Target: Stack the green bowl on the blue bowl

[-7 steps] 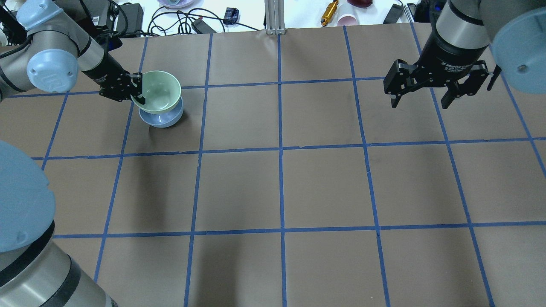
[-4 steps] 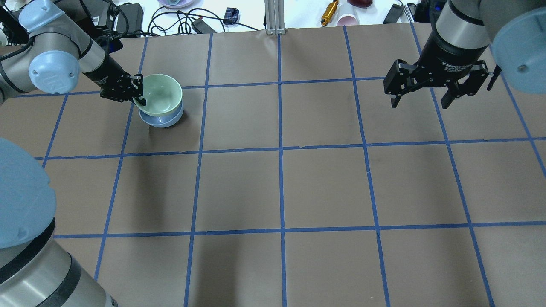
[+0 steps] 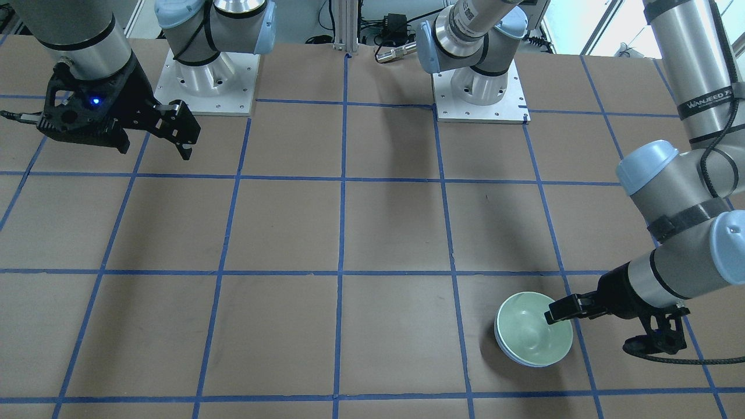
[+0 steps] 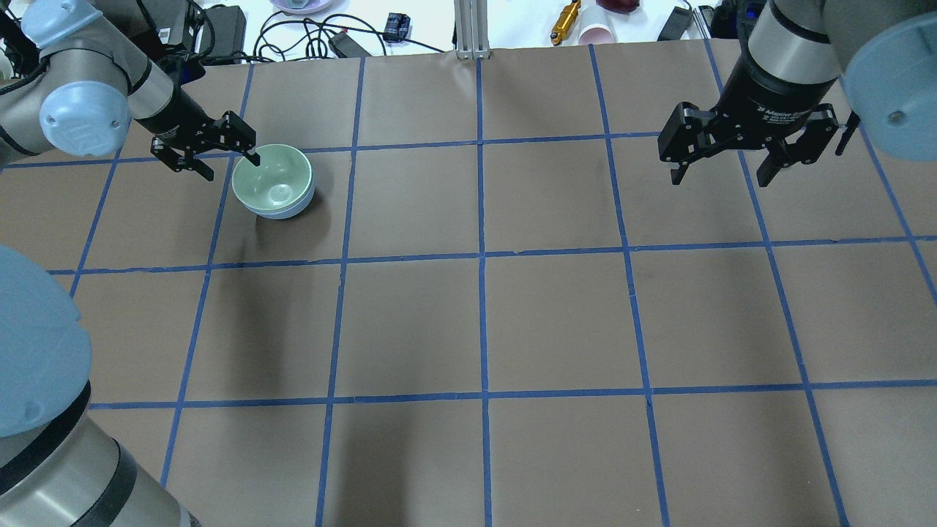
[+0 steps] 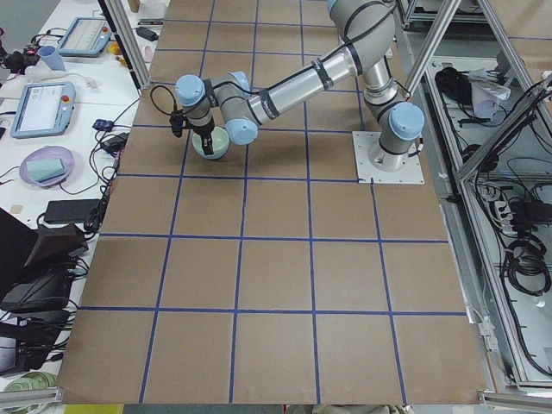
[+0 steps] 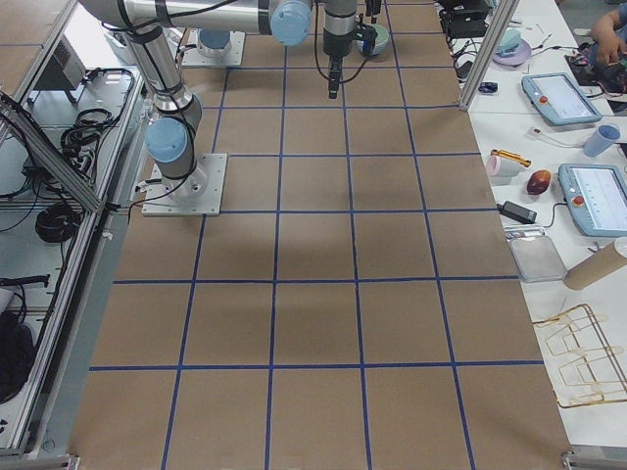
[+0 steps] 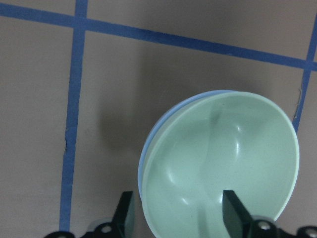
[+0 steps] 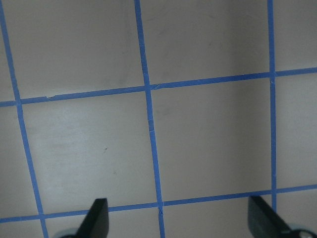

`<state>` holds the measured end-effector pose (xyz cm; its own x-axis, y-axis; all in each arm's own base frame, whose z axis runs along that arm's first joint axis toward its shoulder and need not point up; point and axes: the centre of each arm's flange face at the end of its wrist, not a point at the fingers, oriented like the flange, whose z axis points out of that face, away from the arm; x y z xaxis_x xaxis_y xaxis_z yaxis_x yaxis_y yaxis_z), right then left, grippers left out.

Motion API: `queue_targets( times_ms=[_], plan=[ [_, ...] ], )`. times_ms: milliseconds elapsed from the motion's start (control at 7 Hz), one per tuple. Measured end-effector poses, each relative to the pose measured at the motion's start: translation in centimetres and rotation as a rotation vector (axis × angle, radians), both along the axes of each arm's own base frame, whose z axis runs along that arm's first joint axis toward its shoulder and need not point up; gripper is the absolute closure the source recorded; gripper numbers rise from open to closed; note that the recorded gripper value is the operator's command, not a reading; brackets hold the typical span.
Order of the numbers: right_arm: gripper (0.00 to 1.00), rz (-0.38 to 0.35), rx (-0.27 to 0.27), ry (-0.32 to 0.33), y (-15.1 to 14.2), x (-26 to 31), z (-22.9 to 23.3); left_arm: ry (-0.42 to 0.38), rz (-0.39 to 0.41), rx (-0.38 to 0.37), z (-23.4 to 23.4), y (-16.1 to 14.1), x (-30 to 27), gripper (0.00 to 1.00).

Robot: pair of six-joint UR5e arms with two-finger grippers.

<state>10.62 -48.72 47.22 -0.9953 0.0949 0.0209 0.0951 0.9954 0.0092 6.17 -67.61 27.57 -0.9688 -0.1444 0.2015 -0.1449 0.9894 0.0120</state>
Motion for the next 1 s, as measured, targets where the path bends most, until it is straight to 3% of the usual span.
queue_targets(
  times_ms=[429,1000],
  plan=[
    [0.00,0.000,0.000,0.001,0.0,0.0,0.0,-0.048,-0.025,-0.011,4.9,1.3,-3.7,0.00],
    [0.00,0.000,0.000,0.001,0.0,0.0,0.0,-0.166,-0.143,-0.108,15.0,6.4,-15.8,0.00]
  ],
)
